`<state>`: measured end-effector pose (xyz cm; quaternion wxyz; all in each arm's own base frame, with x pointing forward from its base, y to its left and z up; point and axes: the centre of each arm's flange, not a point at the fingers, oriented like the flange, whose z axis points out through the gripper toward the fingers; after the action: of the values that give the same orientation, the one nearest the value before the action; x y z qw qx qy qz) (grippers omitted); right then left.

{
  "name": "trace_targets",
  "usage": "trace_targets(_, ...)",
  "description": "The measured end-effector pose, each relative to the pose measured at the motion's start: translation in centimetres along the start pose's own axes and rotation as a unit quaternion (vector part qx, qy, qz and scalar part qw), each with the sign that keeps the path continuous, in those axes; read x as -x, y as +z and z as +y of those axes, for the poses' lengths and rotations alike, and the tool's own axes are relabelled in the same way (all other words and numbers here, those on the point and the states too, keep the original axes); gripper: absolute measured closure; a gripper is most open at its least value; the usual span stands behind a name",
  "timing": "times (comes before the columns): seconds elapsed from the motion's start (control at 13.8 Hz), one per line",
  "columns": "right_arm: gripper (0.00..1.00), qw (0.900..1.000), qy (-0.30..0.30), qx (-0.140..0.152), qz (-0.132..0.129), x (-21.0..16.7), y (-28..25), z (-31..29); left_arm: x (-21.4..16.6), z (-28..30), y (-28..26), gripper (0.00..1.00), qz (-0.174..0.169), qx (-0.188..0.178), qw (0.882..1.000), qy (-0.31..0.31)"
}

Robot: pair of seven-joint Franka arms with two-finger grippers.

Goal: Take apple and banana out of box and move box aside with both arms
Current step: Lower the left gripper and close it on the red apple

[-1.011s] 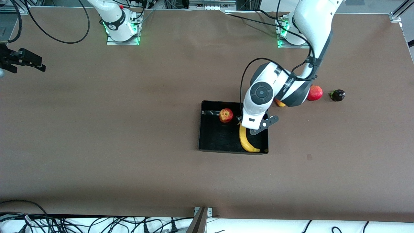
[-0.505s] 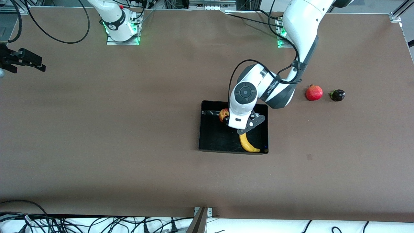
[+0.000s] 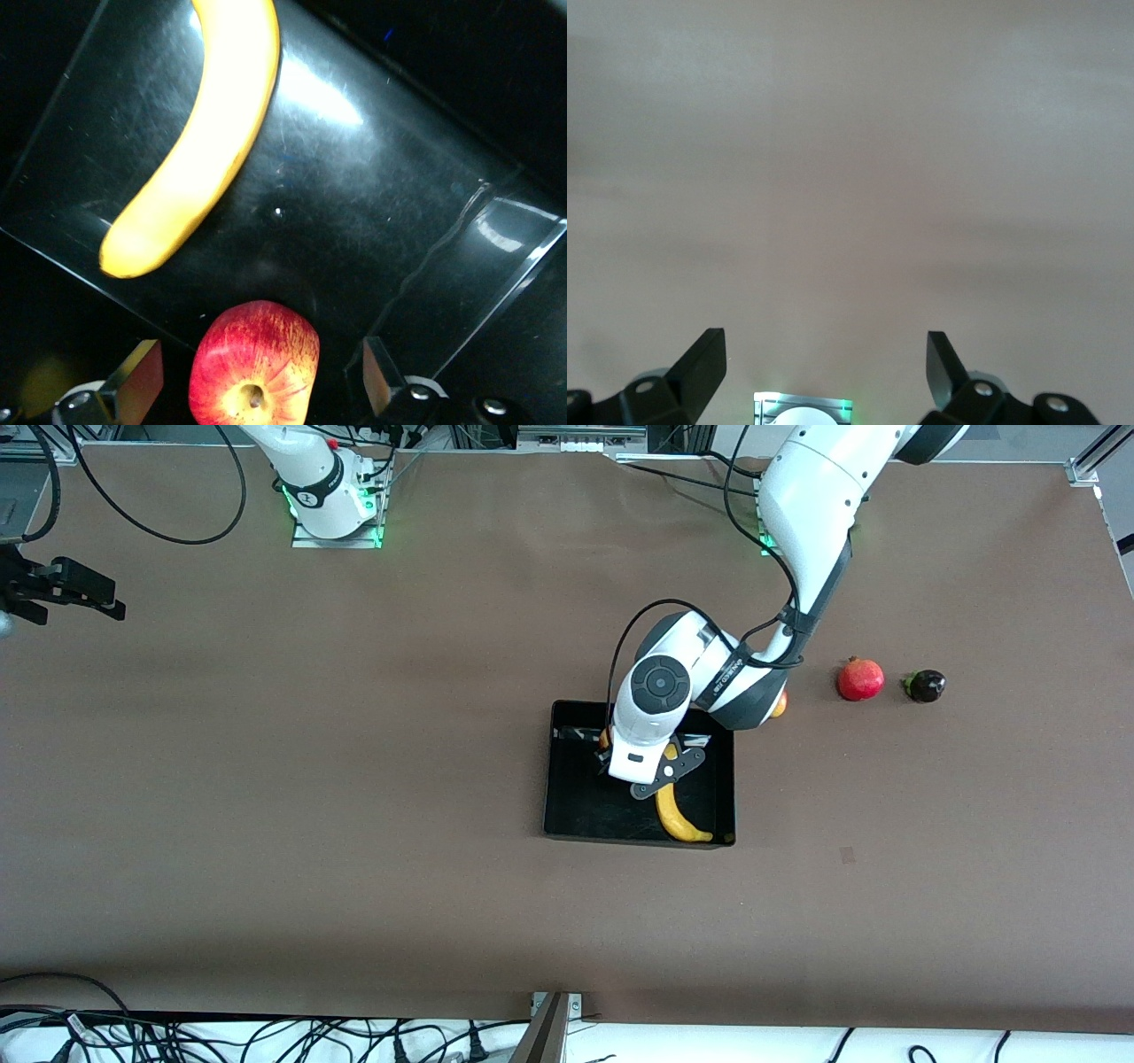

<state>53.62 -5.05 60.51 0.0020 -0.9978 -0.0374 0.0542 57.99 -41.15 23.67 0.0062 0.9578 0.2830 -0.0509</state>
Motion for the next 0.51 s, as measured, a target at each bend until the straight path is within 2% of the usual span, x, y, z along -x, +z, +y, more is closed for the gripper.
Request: trace_targets(0.51,0.0,1.0,0.0,0.0,-0.001,0.0,0.0,0.0,1.0,0.6,2.5,0.0,-0.006,0.008,1.0,-0.002)
